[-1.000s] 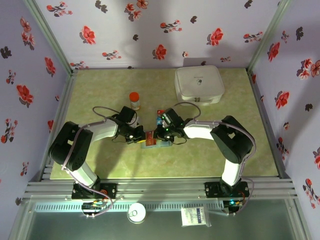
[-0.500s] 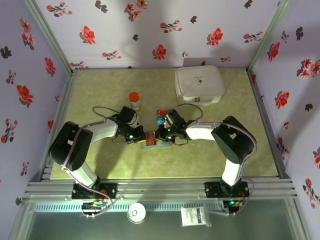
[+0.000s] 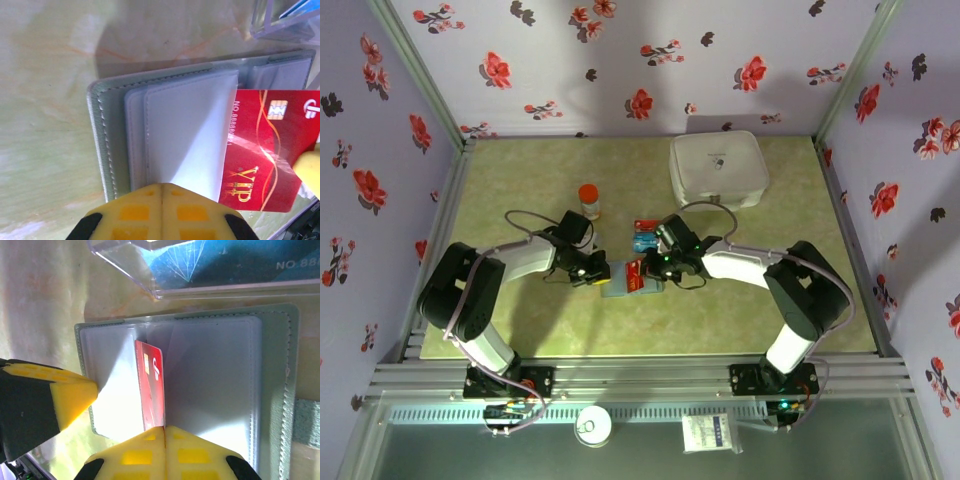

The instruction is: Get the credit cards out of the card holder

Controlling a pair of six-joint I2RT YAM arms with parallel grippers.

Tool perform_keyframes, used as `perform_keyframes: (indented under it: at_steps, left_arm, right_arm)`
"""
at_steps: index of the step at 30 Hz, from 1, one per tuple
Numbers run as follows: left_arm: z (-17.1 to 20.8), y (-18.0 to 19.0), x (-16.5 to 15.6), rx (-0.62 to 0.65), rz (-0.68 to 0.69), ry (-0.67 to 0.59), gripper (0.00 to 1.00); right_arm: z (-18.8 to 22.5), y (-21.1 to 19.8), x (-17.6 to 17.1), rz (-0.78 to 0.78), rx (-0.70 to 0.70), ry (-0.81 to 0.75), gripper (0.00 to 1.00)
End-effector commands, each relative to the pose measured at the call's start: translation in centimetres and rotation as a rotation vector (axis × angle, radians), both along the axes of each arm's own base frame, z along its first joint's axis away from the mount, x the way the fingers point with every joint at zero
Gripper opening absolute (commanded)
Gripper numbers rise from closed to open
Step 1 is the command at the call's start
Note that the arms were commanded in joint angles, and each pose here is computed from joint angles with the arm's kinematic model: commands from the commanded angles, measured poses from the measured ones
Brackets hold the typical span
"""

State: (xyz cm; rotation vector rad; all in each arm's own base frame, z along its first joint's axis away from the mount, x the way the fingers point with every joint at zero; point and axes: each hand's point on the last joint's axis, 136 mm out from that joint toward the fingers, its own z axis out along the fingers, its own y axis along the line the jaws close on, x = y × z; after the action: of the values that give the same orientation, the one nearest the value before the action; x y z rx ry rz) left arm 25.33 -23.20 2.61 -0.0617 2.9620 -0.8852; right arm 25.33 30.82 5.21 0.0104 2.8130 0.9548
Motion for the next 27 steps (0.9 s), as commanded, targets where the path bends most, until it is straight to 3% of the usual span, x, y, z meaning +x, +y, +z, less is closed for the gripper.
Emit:
perform_keyframes:
  at_steps: [1, 10, 17, 27]
  left_arm:
    - [0.0, 0.3, 0.4, 0.022, -0.007, 0.001, 0.00]
    - [-0.1, 0.1, 0.2, 0.004, -0.005, 0.011, 0.00]
    - [-0.3, 0.0, 0.2, 0.000, -0.002, 0.016, 0.00]
    - [-0.5, -0.1, 0.0, -0.002, -0.005, 0.023, 0.00]
  right_arm:
    - [0.8, -1.0, 0.5, -0.005, -0.053, -0.029, 0.07]
    - [0.4, -0.2, 0.6, 0.013, -0.058, -0.023, 0.08]
    - [0.7, 0.7, 0.5, 0.028, -0.049, -0.025, 0.16]
    - [0.4, 0.9, 0.4, 0.028, -0.044, -0.014, 0.12]
